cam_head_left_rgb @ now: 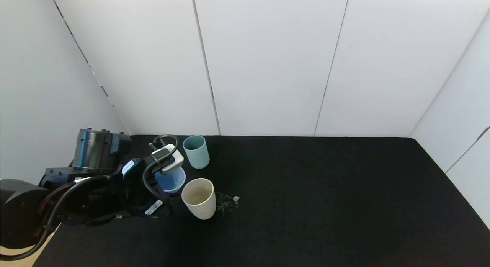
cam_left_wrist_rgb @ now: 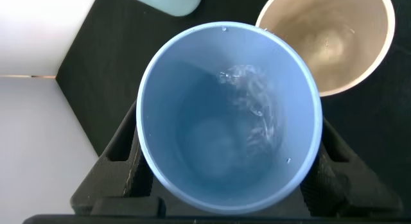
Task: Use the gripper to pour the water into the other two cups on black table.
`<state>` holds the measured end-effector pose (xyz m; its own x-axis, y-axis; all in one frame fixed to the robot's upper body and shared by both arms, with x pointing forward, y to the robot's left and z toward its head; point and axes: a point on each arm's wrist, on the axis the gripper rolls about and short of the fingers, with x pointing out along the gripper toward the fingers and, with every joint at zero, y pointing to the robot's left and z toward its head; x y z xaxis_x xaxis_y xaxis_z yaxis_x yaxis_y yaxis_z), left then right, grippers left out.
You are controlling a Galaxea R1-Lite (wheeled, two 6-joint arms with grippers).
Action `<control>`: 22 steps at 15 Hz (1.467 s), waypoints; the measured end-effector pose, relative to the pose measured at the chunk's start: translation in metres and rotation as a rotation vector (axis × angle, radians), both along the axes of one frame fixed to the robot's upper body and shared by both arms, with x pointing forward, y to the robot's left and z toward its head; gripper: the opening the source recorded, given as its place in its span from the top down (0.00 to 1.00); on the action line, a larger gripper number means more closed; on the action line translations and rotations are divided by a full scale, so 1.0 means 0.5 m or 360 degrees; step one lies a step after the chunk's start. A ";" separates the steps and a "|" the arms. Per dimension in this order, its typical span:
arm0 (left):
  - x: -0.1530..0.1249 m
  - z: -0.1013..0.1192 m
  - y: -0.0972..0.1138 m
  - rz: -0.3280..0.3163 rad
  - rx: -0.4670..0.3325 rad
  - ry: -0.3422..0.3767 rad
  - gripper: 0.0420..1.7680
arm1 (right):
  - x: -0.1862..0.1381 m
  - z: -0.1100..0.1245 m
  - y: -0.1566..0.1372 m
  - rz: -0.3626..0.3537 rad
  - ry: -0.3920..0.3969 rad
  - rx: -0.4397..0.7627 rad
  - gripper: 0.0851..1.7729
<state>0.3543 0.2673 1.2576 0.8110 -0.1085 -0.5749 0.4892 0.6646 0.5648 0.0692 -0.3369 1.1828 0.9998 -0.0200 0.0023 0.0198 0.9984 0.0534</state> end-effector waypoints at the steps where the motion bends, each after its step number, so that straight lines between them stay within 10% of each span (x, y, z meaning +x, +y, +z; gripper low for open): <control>1: -0.001 -0.002 0.000 -0.0003 0.0007 0.0006 0.30 | 0.000 0.000 0.000 0.0000 0.0000 0.0000 0.04; 22: 0.016 0.002 -0.036 -0.0112 0.0509 -0.0060 0.30 | 0.000 0.000 0.000 0.0000 0.0000 0.0000 0.04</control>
